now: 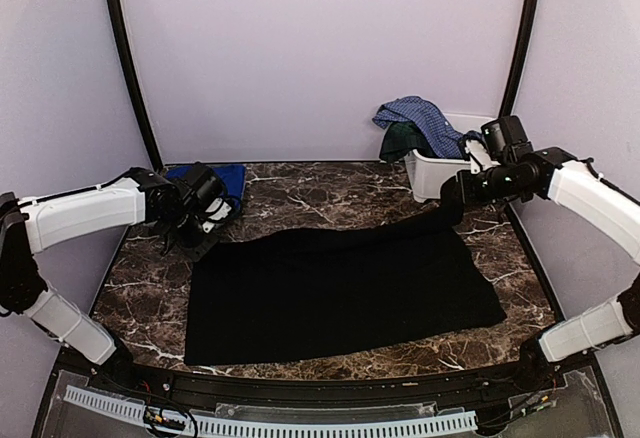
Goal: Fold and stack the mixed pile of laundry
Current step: Fold the 1/3-folded T-shirt at the center of the board.
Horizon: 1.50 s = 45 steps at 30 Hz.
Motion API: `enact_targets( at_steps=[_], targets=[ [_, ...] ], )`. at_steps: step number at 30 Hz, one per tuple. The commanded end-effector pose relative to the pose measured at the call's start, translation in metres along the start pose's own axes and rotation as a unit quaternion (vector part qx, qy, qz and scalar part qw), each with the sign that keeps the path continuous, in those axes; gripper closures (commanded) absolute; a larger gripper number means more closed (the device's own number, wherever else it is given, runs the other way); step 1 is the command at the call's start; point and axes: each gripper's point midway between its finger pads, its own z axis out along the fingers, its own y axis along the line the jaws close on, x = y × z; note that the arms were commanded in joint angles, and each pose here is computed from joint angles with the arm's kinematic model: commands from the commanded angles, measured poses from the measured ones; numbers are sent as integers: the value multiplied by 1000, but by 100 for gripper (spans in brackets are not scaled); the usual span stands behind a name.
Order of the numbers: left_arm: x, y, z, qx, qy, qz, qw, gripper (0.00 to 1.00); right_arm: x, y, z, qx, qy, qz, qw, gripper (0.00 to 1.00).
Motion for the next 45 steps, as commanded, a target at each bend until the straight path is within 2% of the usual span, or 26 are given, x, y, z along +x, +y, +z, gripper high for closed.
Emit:
enact_targets(
  at_steps=[1,7,14,18,24,33,42,45],
  targets=[
    [12,5,-17,-34,27,47,998,100,5,-5,-17,8,-5,22,1000,100],
    [25,-20,-36,6,9,96,995,100,42,-2,-16,-15,27,65,997,100],
    [57,-45,-15,34,54,162,985,100,86,-8,-13,-10,58,119,991,100],
    [72,-42,-9,22,80,176,981,100,87,-13,-20,5,47,139,989,100],
    [77,-33,-13,1,64,177,982,100,91,-29,-23,49,33,167,984,100],
    [88,-47,-13,43,51,191,979,100,115,-41,-4,74,59,187,978,100],
    [88,-56,1,57,70,202,975,100,114,-10,1,-20,65,160,985,100],
    [87,-66,2,80,67,204,974,92,119,-1,7,-47,80,154,984,100]
  ],
)
